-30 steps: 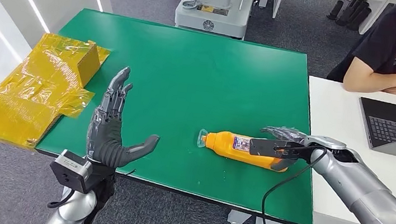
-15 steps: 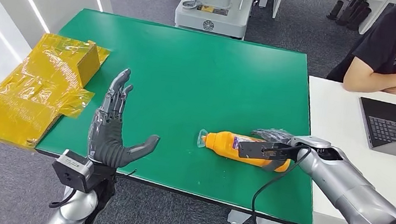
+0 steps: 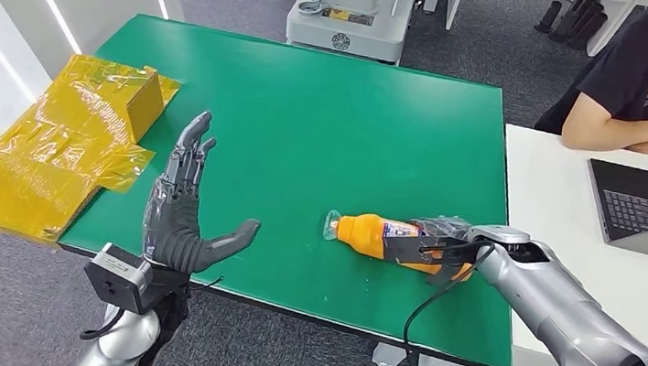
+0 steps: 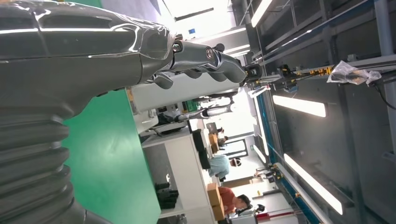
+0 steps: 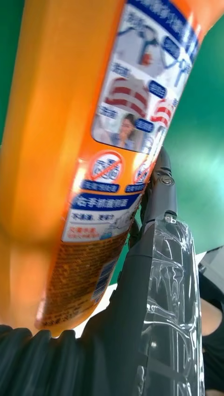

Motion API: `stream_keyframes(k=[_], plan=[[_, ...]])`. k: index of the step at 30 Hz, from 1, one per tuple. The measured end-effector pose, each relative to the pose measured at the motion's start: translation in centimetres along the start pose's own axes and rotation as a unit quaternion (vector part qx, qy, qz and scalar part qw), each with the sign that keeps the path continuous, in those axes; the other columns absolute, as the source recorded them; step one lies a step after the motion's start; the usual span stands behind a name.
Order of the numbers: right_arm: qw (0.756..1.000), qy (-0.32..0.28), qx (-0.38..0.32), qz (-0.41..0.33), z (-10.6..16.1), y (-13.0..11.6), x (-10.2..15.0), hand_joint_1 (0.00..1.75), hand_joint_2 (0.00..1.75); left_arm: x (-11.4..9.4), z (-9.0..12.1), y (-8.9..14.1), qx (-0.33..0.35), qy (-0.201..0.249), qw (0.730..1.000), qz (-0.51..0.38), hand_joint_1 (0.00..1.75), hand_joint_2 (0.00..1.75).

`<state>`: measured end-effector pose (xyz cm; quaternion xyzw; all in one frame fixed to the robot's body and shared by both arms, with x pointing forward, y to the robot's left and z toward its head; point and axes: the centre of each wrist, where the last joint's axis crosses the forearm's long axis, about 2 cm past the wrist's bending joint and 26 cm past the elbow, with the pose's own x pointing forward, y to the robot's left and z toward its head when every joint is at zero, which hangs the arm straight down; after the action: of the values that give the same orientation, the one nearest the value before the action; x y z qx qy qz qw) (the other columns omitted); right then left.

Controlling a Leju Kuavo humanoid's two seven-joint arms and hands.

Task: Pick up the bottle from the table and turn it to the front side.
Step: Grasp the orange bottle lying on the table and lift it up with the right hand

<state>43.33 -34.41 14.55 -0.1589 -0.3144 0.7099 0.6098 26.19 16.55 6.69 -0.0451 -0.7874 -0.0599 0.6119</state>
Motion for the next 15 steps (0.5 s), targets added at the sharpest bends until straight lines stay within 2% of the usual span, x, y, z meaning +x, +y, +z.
stream_keyframes(k=[7, 13, 15], plan=[[0.997, 0.077, -0.011, 0.028, -0.3, 0.8, -0.2, 0.00, 1.75, 0.0, 0.1, 0.0, 0.003, 0.007, 1.000, -0.003, 0.00, 1.75], [0.993, 0.111, -0.021, 0.040, -0.5, 1.2, -0.1, 0.00, 1.75, 0.0, 0.1, -0.3, -0.004, 0.013, 1.000, -0.006, 0.00, 1.75], [0.992, 0.116, -0.023, 0.042, -0.5, 1.3, -0.2, 0.18, 1.75, 0.0, 0.2, -0.4, -0.006, 0.013, 1.000, -0.006, 0.00, 1.75]])
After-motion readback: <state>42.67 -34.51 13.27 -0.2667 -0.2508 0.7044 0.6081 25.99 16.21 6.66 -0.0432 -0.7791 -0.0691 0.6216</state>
